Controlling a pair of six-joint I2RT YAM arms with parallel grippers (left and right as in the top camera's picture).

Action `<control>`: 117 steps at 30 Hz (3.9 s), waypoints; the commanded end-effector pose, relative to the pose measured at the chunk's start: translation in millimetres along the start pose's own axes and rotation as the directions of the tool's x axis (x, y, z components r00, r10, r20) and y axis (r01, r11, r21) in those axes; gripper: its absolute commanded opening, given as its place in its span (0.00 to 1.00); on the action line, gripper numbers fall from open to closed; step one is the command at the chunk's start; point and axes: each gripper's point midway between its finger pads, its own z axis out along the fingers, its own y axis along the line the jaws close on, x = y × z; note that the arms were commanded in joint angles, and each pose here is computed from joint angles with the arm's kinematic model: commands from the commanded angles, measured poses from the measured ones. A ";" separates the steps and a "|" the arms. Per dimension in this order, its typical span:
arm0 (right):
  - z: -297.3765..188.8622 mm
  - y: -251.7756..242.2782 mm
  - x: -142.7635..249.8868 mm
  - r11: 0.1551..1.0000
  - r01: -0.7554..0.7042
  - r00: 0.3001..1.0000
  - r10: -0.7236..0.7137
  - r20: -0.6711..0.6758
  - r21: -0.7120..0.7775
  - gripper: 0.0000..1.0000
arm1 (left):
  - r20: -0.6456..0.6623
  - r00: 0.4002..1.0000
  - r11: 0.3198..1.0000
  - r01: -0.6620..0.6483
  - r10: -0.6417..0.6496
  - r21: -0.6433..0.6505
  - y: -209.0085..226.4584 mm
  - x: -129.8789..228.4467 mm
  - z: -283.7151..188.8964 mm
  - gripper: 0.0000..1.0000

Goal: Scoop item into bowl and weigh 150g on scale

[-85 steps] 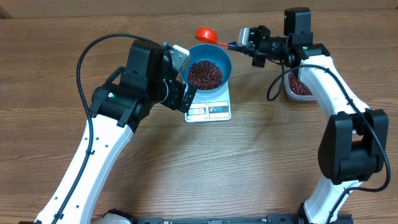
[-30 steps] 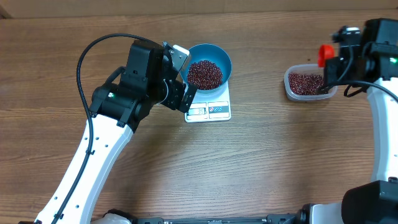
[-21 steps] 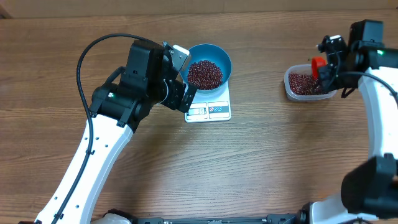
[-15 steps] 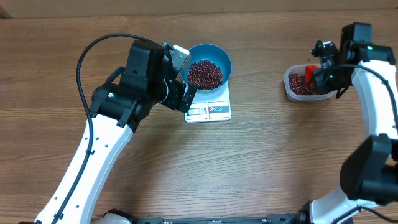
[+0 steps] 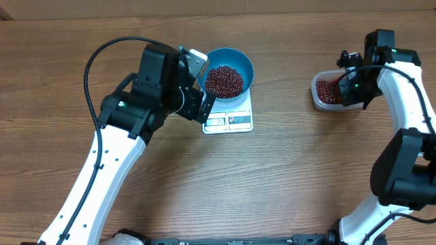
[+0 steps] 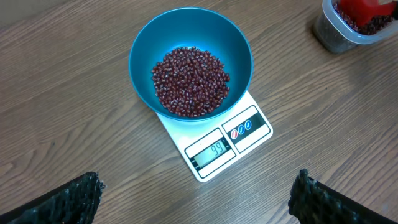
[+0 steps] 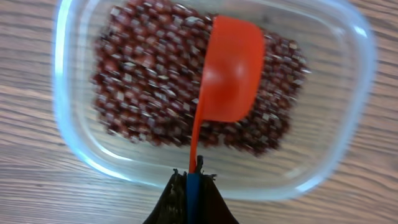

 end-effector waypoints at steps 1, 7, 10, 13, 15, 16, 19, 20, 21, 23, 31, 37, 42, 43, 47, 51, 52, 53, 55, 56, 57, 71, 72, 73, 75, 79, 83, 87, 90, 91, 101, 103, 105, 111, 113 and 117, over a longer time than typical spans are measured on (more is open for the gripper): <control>5.8 26.1 -9.4 0.993 0.017 0.999 -0.014 0.029 -0.117 0.04 | 0.016 1.000 1.000 -0.017 0.017 0.009 -0.3 -4.4 -3.5 1.00; -2.7 46.6 -15.2 0.951 0.010 0.995 0.022 0.098 -0.308 0.04 | 0.016 1.000 1.000 -0.017 0.017 0.008 -0.3 -4.5 -3.5 1.00; -7.7 46.6 -15.5 0.928 -0.005 0.991 0.055 0.123 -0.373 0.04 | 0.016 1.000 1.000 -0.017 0.017 0.008 -0.3 -4.5 -3.5 1.00; -10.9 41.5 -12.1 0.911 -0.036 0.987 0.095 0.126 -0.411 0.04 | 0.016 1.000 1.000 -0.017 0.017 0.009 -0.3 -4.5 -3.5 1.00; -12.6 36.9 -7.5 0.900 -0.062 0.985 0.124 0.117 -0.431 0.04 | 0.016 1.000 1.000 -0.017 0.017 0.008 -0.3 -4.5 -3.5 1.00; -13.6 35.4 -5.6 0.895 -0.072 0.984 0.135 0.113 -0.441 0.04 | 0.016 1.000 1.000 -0.017 0.016 0.009 -0.3 -4.5 -3.5 1.00; -16.7 30.2 -1.7 0.875 -0.103 0.978 0.176 0.112 -0.474 0.04 | 0.016 1.000 1.000 -0.017 0.017 0.008 -0.3 -4.5 -3.5 1.00; -18.8 29.0 -1.5 0.864 -0.111 0.974 0.192 0.117 -0.492 0.04 | 0.016 1.000 1.000 -0.017 0.017 0.008 -0.3 -4.5 -3.5 1.00; -21.0 27.9 -1.7 0.852 -0.117 0.971 0.207 0.124 -0.510 0.04 | 0.016 1.000 1.000 -0.017 0.017 0.009 -0.4 -4.5 -3.5 1.00; -22.9 25.4 -1.2 0.839 -0.126 0.965 0.227 0.131 -0.529 0.04 | 0.016 1.000 1.000 -0.017 0.017 0.009 -0.5 -4.5 -3.5 1.00; -7.6 24.1 13.3 0.800 -0.171 0.953 0.282 0.109 -0.575 0.03 | 0.016 1.000 1.000 -0.017 0.017 0.008 -0.3 -4.5 -3.5 1.00; -8.4 25.2 14.5 0.724 -0.184 0.924 0.358 0.134 -0.665 0.04 | 0.016 1.000 1.000 -0.017 0.017 0.009 -0.5 -4.5 -3.5 1.00; -19.1 14.4 16.7 0.664 -0.210 0.890 0.433 0.140 -0.718 0.04 | 0.016 1.000 1.000 -0.017 0.017 0.008 -0.3 -4.4 -3.5 0.99; -21.3 12.4 17.4 0.651 -0.214 0.883 0.447 0.140 -0.728 0.04 | 0.016 1.000 1.000 -0.017 0.017 0.009 -0.5 -4.5 -3.5 1.00; -28.8 5.7 19.7 0.609 -0.227 0.859 0.493 0.138 -0.760 0.04 | 0.016 1.000 1.000 -0.017 0.017 0.009 -0.4 -4.5 -3.5 1.00; -30.6 -3.2 25.1 0.591 -0.254 0.841 0.526 0.127 -0.765 0.04 | 0.016 1.000 1.000 -0.017 0.017 0.009 -0.3 -4.5 -3.5 1.00; -31.2 -4.8 26.2 0.587 -0.259 0.837 0.533 0.125 -0.767 0.04 | 0.016 1.000 1.000 -0.017 0.017 0.008 -0.3 -4.5 -3.5 1.00; -32.0 -6.3 27.1 0.581 -0.262 0.833 0.539 0.123 -0.770 0.04 | 0.016 1.000 1.000 -0.017 0.017 0.009 -0.3 -4.5 -3.5 1.00; -35.6 -8.4 26.8 0.563 -0.259 0.822 0.555 0.127 -0.785 0.04 | 0.016 1.000 1.000 -0.017 0.017 0.009 -0.3 -4.5 -3.5 1.00; -38.5 -8.8 26.1 0.549 -0.255 0.815 0.565 0.129 -0.796 0.04 | 0.016 1.000 1.000 -0.017 0.017 0.009 -0.5 -4.5 -3.5 1.00; -42.8 -9.5 24.9 0.529 -0.247 0.804 0.579 0.132 -0.812 0.04 | 0.016 1.000 1.000 -0.017 0.016 0.008 -0.3 -4.5 -3.5 1.00; -94.8 -0.2 4.9 0.288 -0.102 0.715 0.687 0.131 -0.952 0.04 | 0.016 1.000 1.000 -0.017 0.017 0.009 -0.3 -4.5 -3.5 1.00; -96.6 2.7 3.9 0.279 -0.098 0.717 0.685 0.126 -0.955 0.04 | 0.016 1.000 1.000 -0.017 0.017 0.008 -0.3 -4.5 -3.5 1.00; -96.8 6.0 3.0 0.274 -0.098 0.723 0.681 0.121 -0.957 0.04 | 0.016 1.000 1.000 -0.017 0.017 0.008 -0.3 -4.4 -3.5 1.00; -97.5 15.9 -0.3 0.271 -0.092 0.740 0.662 0.116 -0.958 0.03 | 0.016 1.000 1.000 -0.017 0.017 0.008 -0.3 -4.5 -3.5 1.00; -104.6 45.1 -12.1 0.263 -0.041 0.784 0.606 0.132 -0.964 0.04 | 0.016 1.000 1.000 -0.017 0.017 0.009 -0.3 -4.5 -3.5 1.00; -125.2 96.3 -35.4 0.211 0.112 0.834 0.512 0.207 -0.971 0.04 | 0.016 1.000 1.000 -0.017 0.017 0.009 -0.3 -4.5 -3.5 1.00; -132.2 126.2 -48.9 0.189 0.155 0.868 0.443 0.225 -0.970 0.04 | 0.016 1.000 1.000 -0.017 0.017 0.009 -0.3 -4.4 -3.5 1.00; -134.2 155.1 -65.3 0.165 0.176 0.898 0.377 0.227 -0.971 0.04 | 0.016 1.000 1.000 -0.017 0.016 0.008 -0.3 -4.5 -3.5 1.00; -135.1 162.9 -69.7 0.159 0.182 0.905 0.360 0.228 -0.971 0.04 | 0.016 1.000 1.000 -0.017 0.017 0.008 -0.3 -4.5 -3.5 1.00; -131.6 217.0 -116.6 0.290 0.295 0.889 0.266 0.373 -0.910 0.04 | 0.016 1.000 1.000 -0.017 0.016 0.009 -0.3 -4.4 -3.5 1.00; -133.6 222.9 -121.7 0.312 0.358 0.864 0.246 0.439 -0.880 0.04 | 0.016 1.000 1.000 -0.017 0.016 0.008 -0.3 -4.4 -3.5 1.00; -136.9 228.5 -123.8 0.322 0.434 0.831 0.218 0.512 -0.842 0.04 | 0.016 1.000 1.000 -0.017 0.017 0.009 -0.4 -4.4 -3.5 1.00; -137.5 235.5 -122.3 0.343 0.576 0.746 0.150 0.649 -0.742 0.04 | 0.016 1.000 1.000 -0.017 0.016 0.008 -0.3 -4.5 -3.5 1.00; -137.0 235.9 -121.6 0.349 0.617 0.713 0.129 0.689 -0.705 0.04 | 0.016 1.000 1.000 -0.017 0.017 0.009 -0.3 -4.5 -3.5 1.00; -134.6 236.4 -118.8 0.361 0.706 0.629 0.075 0.774 -0.609 0.04 | 0.016 1.000 1.000 -0.017 0.017 0.008 -0.3 -4.5 -3.5 1.00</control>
